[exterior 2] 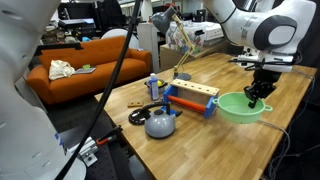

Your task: Move the mint-green bowl across the wooden object to the left

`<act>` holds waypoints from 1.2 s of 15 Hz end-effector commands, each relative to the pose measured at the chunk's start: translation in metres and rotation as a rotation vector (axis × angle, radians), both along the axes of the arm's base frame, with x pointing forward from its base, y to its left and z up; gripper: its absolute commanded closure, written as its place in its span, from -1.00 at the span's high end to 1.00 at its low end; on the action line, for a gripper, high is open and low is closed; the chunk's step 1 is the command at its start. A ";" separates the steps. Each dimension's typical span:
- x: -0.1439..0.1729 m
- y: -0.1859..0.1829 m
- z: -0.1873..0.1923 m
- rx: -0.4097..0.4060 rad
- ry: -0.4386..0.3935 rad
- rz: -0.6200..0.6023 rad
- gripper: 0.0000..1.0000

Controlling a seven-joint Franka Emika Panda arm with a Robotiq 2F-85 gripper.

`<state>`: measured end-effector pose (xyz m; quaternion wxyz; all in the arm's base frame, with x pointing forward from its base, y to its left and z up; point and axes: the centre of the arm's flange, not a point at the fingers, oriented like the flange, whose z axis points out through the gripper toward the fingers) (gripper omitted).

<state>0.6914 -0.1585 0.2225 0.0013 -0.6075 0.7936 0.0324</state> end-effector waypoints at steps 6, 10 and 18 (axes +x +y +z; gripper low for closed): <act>0.000 0.000 0.000 0.004 0.007 0.000 -0.88; 0.015 0.018 0.014 -0.002 -0.058 0.019 -0.97; 0.086 0.118 0.071 -0.029 -0.209 0.211 -0.97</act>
